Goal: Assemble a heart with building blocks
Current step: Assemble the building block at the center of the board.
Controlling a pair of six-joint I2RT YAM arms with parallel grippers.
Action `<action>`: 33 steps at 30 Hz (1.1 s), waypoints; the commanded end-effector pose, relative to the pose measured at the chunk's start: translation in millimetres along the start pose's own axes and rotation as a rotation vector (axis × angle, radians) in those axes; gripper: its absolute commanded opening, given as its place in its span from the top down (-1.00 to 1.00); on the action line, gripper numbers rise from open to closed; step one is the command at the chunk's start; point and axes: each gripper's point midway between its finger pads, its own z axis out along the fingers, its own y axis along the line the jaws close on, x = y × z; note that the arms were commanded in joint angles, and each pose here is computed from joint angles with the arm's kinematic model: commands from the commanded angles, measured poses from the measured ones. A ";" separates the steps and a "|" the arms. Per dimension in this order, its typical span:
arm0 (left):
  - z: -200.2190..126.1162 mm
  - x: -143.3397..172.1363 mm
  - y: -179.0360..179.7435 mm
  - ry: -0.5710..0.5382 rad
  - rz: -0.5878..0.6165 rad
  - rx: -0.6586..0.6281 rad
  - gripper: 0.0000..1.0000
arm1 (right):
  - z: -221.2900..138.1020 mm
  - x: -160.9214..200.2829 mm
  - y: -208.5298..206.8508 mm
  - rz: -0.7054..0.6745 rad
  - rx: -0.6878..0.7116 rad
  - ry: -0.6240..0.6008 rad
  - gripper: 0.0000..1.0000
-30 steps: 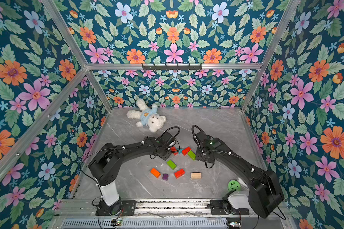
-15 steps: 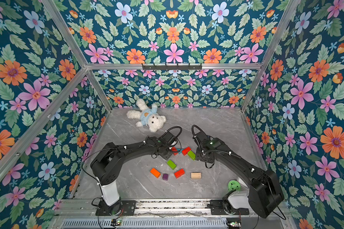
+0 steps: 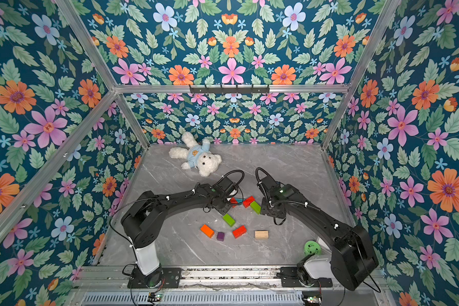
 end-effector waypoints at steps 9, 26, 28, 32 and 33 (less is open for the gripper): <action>-28.0 -4.8 10.9 -0.062 -0.068 -0.032 0.18 | -3.7 -0.2 -1.6 0.008 -0.002 -0.011 -0.19; -52.7 26.6 -8.7 -0.181 -0.700 0.207 0.32 | -4.1 1.6 -2.3 -0.003 -0.008 -0.012 -0.34; -49.3 22.1 -13.1 -0.207 -0.753 0.257 0.39 | -4.6 0.9 -0.6 -0.004 -0.015 -0.013 -0.35; -39.2 18.7 -5.2 -0.200 -0.810 0.246 0.57 | -7.0 -0.5 -0.3 -0.011 -0.013 -0.016 -0.35; -36.4 20.1 -1.9 -0.193 -0.819 0.236 0.60 | -7.6 -0.6 -0.3 -0.012 -0.013 -0.017 -0.36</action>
